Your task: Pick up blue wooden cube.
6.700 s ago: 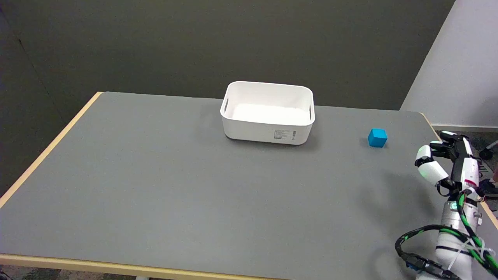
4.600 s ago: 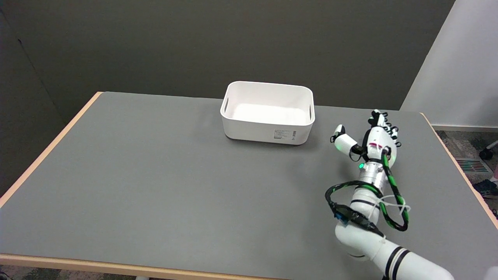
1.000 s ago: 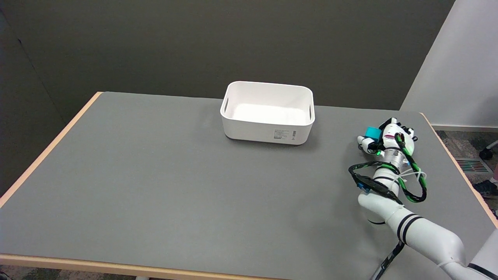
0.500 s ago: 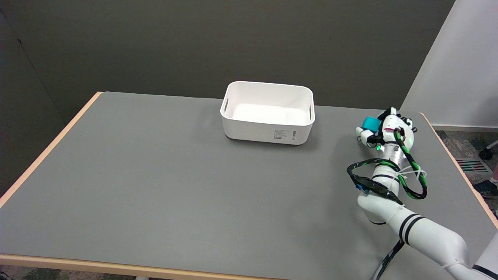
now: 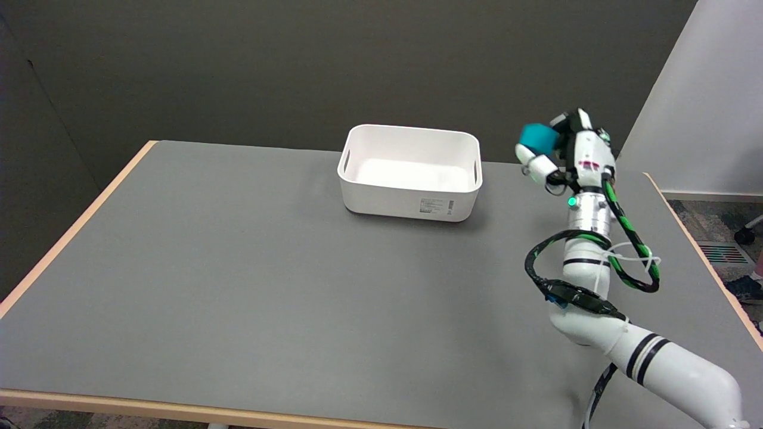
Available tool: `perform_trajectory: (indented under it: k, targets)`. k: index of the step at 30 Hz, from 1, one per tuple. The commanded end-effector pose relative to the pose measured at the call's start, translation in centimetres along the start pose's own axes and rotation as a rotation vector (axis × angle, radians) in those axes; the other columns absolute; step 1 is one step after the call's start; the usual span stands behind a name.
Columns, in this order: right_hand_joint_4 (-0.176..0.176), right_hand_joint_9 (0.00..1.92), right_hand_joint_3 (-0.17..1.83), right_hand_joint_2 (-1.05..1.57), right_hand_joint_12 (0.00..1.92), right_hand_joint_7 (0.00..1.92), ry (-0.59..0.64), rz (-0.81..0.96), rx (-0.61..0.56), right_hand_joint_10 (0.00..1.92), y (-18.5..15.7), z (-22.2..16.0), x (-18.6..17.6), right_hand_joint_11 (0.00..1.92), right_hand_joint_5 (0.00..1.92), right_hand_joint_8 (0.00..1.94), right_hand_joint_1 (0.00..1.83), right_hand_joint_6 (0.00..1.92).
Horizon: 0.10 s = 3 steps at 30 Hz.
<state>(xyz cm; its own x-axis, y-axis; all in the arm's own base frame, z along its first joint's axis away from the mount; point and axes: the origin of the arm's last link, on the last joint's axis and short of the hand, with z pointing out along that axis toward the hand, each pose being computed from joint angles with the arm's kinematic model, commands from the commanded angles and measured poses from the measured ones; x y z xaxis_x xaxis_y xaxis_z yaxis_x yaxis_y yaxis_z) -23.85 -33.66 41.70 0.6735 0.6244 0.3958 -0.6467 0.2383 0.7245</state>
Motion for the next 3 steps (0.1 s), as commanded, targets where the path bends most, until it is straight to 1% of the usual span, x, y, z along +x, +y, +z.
perform_trajectory:
  k: [1, 3]
  targets:
    - [-0.176, 0.68, 0.12, 1.33, 1.92, 0.69, -0.317, 0.339, 0.440, 1.91, -13.5, 0.7, -3.5, 0.09, 0.40, 1.73, 1.11, 1.66]
    - [-0.176, 0.68, 0.12, 1.32, 1.92, 0.70, -0.386, 0.308, 0.427, 1.91, -14.0, 1.3, -6.0, 0.09, 0.40, 1.72, 1.11, 1.66]
